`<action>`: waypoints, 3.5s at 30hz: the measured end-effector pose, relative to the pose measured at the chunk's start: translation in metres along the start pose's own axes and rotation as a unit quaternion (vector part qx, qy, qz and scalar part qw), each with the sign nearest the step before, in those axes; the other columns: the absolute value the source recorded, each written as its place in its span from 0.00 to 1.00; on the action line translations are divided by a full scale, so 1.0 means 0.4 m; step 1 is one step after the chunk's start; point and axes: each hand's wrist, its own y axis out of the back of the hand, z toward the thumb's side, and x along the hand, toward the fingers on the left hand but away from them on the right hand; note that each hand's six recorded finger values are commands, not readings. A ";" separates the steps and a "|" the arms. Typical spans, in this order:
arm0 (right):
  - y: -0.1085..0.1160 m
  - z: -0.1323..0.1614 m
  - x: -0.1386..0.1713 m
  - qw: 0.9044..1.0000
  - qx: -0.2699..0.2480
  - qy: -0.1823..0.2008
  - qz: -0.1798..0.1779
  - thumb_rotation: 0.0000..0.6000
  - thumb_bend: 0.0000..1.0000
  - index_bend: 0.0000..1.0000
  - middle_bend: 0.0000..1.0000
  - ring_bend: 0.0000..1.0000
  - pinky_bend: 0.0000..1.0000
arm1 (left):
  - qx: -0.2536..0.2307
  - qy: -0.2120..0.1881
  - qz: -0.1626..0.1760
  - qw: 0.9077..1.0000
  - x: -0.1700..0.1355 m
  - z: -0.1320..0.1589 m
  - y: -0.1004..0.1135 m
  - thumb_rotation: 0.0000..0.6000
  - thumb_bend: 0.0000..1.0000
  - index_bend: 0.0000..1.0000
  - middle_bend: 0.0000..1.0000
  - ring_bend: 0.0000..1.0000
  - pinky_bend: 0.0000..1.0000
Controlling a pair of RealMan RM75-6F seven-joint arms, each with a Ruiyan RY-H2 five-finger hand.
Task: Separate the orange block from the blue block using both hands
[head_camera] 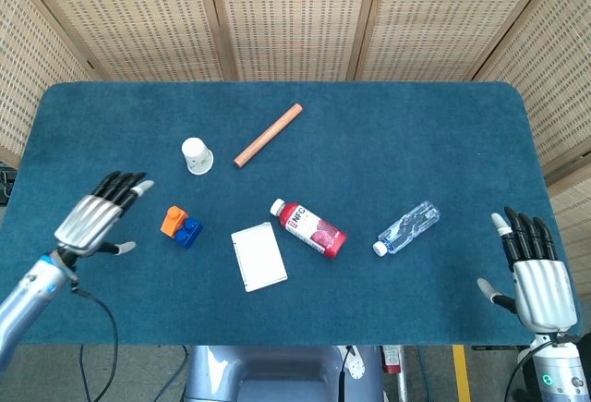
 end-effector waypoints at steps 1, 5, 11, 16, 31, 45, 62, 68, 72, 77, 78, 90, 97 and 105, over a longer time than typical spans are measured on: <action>-0.003 -0.001 -0.002 1.000 0.001 -0.001 0.002 1.00 0.00 0.00 0.00 0.00 0.00 | 0.005 -0.007 -0.004 1.000 0.018 0.011 -0.007 1.00 0.08 0.01 0.02 0.00 0.00; -0.008 -0.003 -0.006 1.000 0.003 -0.005 0.005 1.00 0.00 0.00 0.00 0.00 0.00 | 0.032 -0.021 -0.017 0.999 0.057 0.033 -0.029 1.00 0.08 0.02 0.03 0.00 0.00; -0.011 -0.008 -0.008 1.000 0.005 -0.010 0.006 1.00 0.00 0.00 0.00 0.00 0.00 | 0.066 -0.024 -0.040 0.997 0.099 0.051 -0.072 1.00 0.08 0.04 0.06 0.00 0.00; -0.011 -0.014 -0.010 1.000 0.002 -0.013 0.006 1.00 0.00 0.00 0.00 0.00 0.00 | 0.073 -0.012 -0.050 0.996 0.110 0.037 -0.091 1.00 0.09 0.07 0.08 0.00 0.00; -0.020 -0.017 -0.014 1.000 0.004 -0.016 0.012 1.00 0.00 0.00 0.00 0.00 0.00 | 0.055 -0.003 -0.058 0.997 0.162 0.044 -0.128 1.00 0.14 0.22 0.23 0.00 0.00; -0.021 -0.020 -0.016 1.000 -0.003 -0.015 0.014 1.00 0.00 0.00 0.00 0.00 0.00 | 0.049 0.006 -0.054 0.997 0.172 0.042 -0.128 1.00 0.22 0.50 0.52 0.00 0.00; -0.022 -0.014 -0.013 1.000 -0.007 -0.008 0.016 1.00 0.00 0.00 0.00 0.00 0.00 | -0.125 0.031 0.031 0.991 0.125 0.000 0.002 1.00 0.26 0.54 0.54 0.00 0.00; -0.026 -0.005 -0.023 1.000 -0.009 0.000 0.019 1.00 0.00 0.00 0.00 0.00 0.00 | -0.304 0.031 0.061 0.950 0.107 -0.016 0.041 1.00 0.27 0.55 0.54 0.00 0.00; -0.030 0.006 -0.041 1.000 -0.011 0.017 0.021 1.00 0.00 0.00 0.00 0.00 0.00 | -0.425 0.025 0.071 0.902 0.108 -0.015 0.052 1.00 0.27 0.55 0.54 0.00 0.00; -0.030 0.036 -0.088 0.998 -0.019 0.064 0.020 1.00 0.00 0.00 0.00 0.00 0.00 | -0.562 0.009 0.066 0.824 0.136 0.018 0.053 1.00 0.27 0.55 0.54 0.00 0.00; -0.028 0.045 -0.099 0.997 -0.020 0.077 0.018 1.00 0.00 0.00 0.00 0.00 0.00 | -0.582 0.005 0.062 0.811 0.145 0.028 0.052 1.00 0.27 0.55 0.54 0.00 0.00; 0.020 0.179 -0.251 0.971 -0.086 0.222 0.003 1.00 0.00 0.00 0.02 0.00 0.00 | -0.725 -0.037 -0.019 0.687 0.293 0.249 0.007 1.00 0.27 0.55 0.54 0.00 0.00; 0.035 0.281 -0.335 0.951 -0.105 0.290 0.002 1.00 0.00 0.00 0.02 0.00 0.00 | -0.765 -0.051 -0.046 0.641 0.335 0.333 0.007 1.00 0.27 0.55 0.54 0.00 0.00; 0.016 0.387 -0.392 0.937 -0.112 0.329 -0.024 1.00 0.00 0.00 0.02 0.00 0.00 | -0.784 -0.067 -0.074 0.612 0.371 0.423 0.022 1.00 0.27 0.55 0.54 0.00 0.00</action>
